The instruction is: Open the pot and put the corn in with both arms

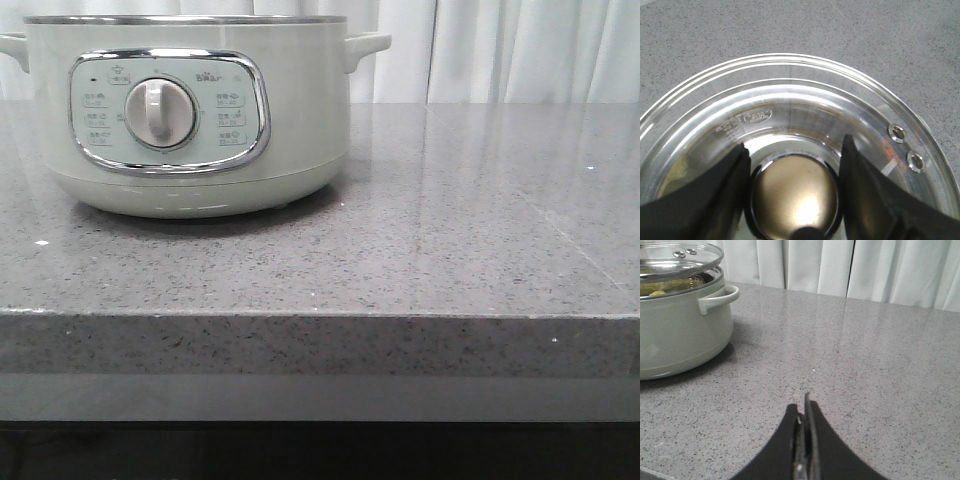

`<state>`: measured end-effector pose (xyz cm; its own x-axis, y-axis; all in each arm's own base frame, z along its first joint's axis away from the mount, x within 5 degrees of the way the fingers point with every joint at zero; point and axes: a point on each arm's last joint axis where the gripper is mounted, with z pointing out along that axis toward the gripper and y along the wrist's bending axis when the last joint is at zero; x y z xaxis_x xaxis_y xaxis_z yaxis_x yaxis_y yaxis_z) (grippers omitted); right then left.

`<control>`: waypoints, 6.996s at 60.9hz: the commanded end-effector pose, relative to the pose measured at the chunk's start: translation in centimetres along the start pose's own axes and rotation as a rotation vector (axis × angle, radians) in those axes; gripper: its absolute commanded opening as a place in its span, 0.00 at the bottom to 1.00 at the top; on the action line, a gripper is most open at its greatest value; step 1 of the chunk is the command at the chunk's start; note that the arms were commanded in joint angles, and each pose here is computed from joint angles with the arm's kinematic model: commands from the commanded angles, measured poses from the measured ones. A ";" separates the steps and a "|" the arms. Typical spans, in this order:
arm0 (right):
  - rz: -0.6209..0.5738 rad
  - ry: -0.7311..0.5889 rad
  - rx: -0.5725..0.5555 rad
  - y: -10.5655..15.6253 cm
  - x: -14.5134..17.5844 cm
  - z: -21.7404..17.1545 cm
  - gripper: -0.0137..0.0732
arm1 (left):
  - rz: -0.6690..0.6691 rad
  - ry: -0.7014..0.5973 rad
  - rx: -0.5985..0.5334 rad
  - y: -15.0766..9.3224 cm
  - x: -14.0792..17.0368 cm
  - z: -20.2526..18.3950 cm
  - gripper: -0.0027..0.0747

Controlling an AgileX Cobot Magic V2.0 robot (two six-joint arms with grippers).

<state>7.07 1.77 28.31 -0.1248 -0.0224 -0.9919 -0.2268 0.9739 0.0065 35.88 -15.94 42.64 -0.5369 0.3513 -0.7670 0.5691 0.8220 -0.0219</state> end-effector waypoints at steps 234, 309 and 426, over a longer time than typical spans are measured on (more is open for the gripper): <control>0.001 -0.093 0.017 -0.1 -1.6 -0.2 0.08 | -0.001 -0.815 -0.255 -6.2 30.8 -19.8 0.01; 0.001 -0.093 0.017 -0.1 -1.6 -0.2 0.08 | -0.173 -0.623 -0.602 -3.7 39.5 -11.5 0.01; 0.068 -0.117 0.202 -1.2 8.8 -0.8 0.08 | -0.174 -0.621 -0.602 -3.7 39.5 -11.5 0.01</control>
<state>5.62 0.38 18.80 -0.1130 0.0628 -0.9916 -0.0387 0.9970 0.0675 5.52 0.03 18.89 -0.1564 0.0517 -0.9863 0.0001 0.9986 0.0523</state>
